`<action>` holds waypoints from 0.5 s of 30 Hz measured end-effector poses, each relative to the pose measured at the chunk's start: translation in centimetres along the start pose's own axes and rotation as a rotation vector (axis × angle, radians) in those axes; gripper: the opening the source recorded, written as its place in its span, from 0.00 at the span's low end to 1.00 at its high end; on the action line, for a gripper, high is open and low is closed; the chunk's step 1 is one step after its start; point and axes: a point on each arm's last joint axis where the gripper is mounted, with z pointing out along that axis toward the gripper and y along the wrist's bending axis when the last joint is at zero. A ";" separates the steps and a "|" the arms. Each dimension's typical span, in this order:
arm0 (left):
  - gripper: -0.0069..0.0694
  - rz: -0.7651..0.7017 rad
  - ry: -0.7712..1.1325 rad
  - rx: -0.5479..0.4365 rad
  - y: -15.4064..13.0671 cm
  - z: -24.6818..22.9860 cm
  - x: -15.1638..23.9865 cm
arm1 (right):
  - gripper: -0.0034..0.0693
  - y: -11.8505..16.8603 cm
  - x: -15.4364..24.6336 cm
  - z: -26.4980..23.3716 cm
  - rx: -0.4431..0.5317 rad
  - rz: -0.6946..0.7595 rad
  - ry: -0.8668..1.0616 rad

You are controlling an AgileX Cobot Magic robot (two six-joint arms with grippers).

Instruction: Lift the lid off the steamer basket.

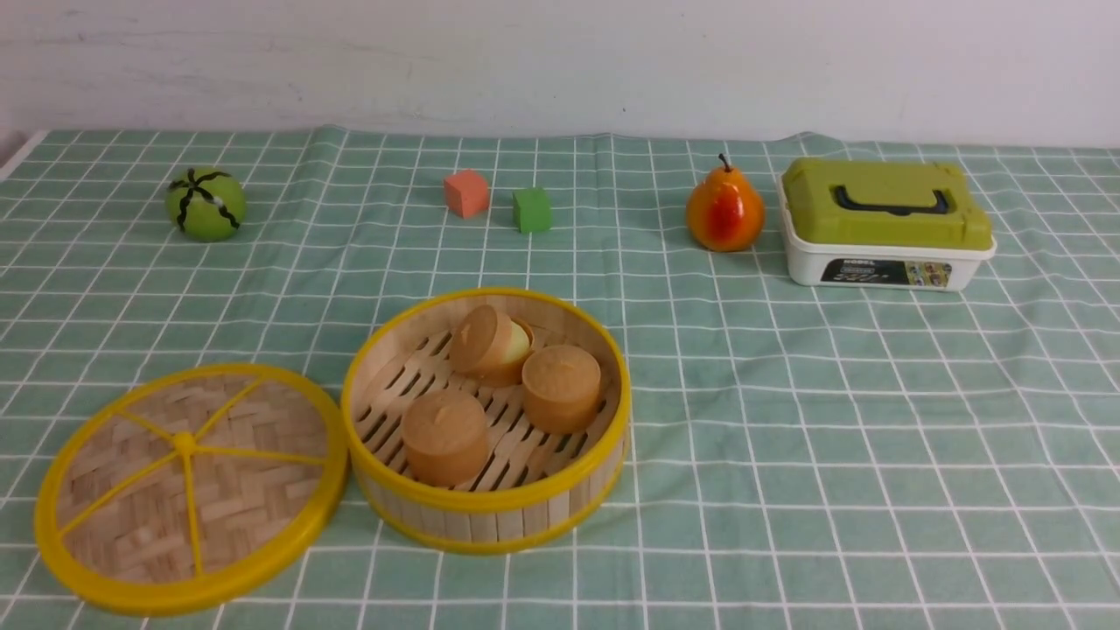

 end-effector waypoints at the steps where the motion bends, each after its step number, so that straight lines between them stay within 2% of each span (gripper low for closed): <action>1: 0.10 0.000 0.000 0.000 0.0 0.0 0.0 | 0.38 0.0 0.0 0.0 0.000 0.000 0.000; 15: 0.11 -0.003 0.001 0.000 0.0 0.0 0.0 | 0.38 0.0 0.0 0.0 0.000 0.000 0.000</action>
